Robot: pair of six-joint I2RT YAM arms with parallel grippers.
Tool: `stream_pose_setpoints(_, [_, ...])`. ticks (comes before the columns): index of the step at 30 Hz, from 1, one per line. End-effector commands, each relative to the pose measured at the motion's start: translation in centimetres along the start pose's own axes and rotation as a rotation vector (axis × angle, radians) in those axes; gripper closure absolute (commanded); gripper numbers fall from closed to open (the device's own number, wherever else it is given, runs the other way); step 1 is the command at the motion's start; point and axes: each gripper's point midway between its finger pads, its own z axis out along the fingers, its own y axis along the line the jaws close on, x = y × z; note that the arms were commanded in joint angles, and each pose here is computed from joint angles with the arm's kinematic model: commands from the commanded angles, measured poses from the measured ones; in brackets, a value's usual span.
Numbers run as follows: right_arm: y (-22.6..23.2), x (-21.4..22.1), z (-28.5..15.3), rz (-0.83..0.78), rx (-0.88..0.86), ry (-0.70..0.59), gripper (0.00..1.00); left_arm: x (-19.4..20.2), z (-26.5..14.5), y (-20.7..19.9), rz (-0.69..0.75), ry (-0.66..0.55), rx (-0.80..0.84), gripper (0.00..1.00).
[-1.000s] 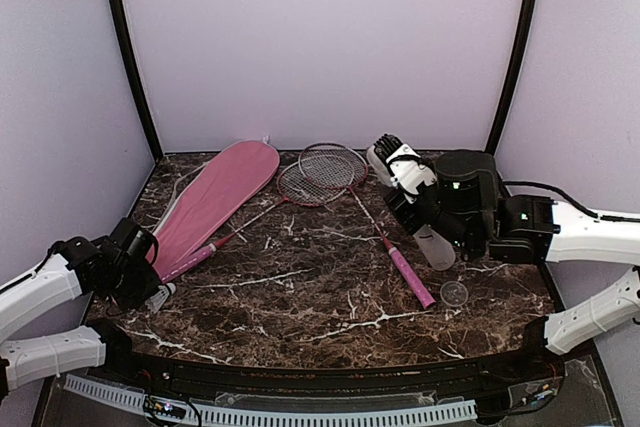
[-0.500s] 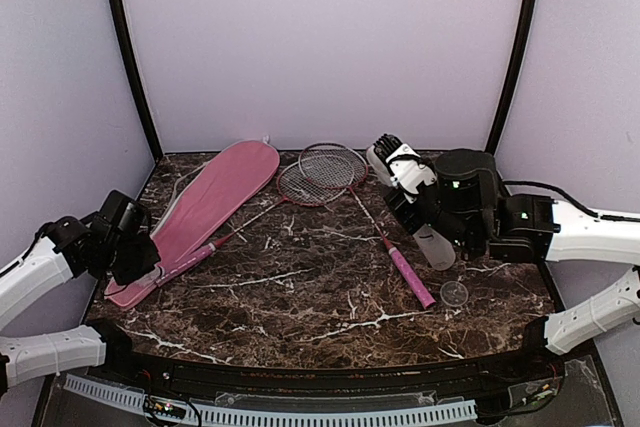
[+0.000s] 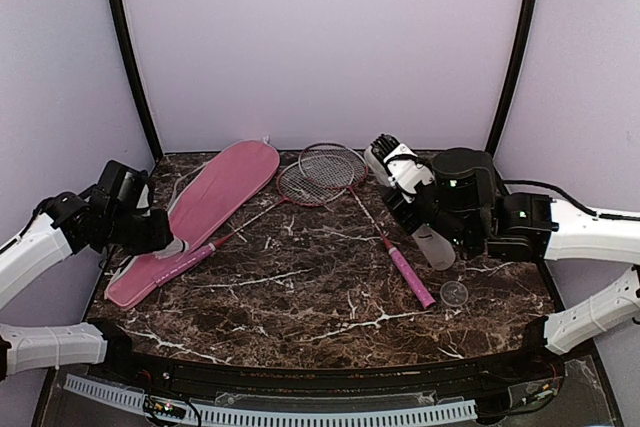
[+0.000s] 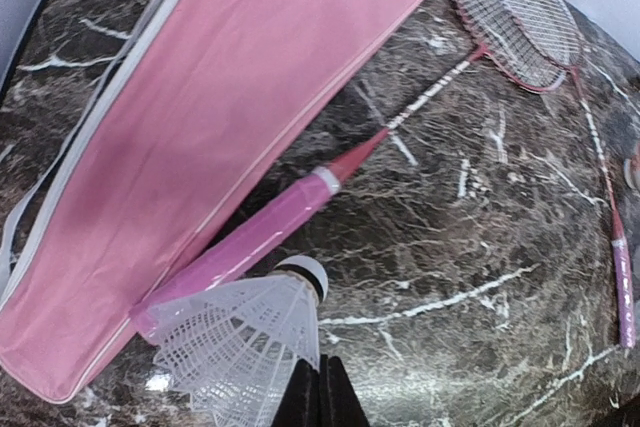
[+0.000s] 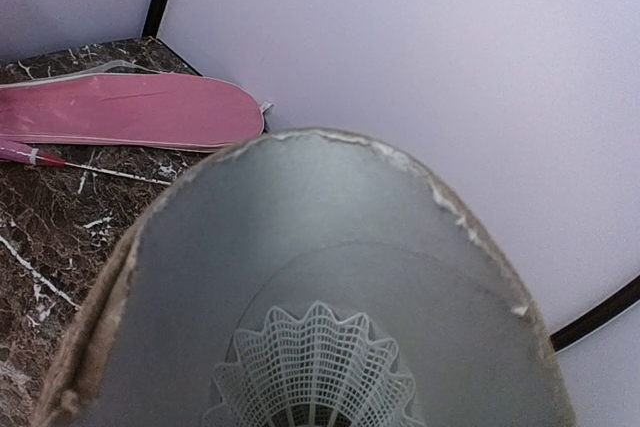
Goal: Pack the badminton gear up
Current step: Place the shuttle tube at the center of the board.
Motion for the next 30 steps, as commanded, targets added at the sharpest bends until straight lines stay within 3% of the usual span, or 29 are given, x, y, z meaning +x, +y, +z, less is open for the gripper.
stream_pose_setpoints(1, [2.9, 0.6, 0.6, 0.132, -0.125, 0.01, 0.59, -1.2, -2.0, -4.7, 0.129, -0.026, 0.257, 1.0])
stream_pose_setpoints(10, [4.6, 2.1, 0.6, 0.095, -0.172, 0.064, 0.6, -0.3, -6.5, -11.7, 0.275, 0.044, 0.672, 1.0])
stream_pose_setpoints(15, [5.7, 3.1, 0.5, 0.066, -0.191, 0.094, 0.6, -0.2, -9.7, -14.5, 0.333, 0.064, 0.823, 1.0])
stream_pose_setpoints(22, [7.2, 3.6, 0.6, 0.037, -0.222, 0.115, 0.6, 1.7, -13.4, -18.7, 0.499, 0.143, 0.964, 1.0])
stream_pose_setpoints(30, [8.7, 3.7, 0.4, 0.021, -0.259, 0.127, 0.61, 1.6, -15.0, -18.5, 0.567, 0.173, 0.955, 1.0])
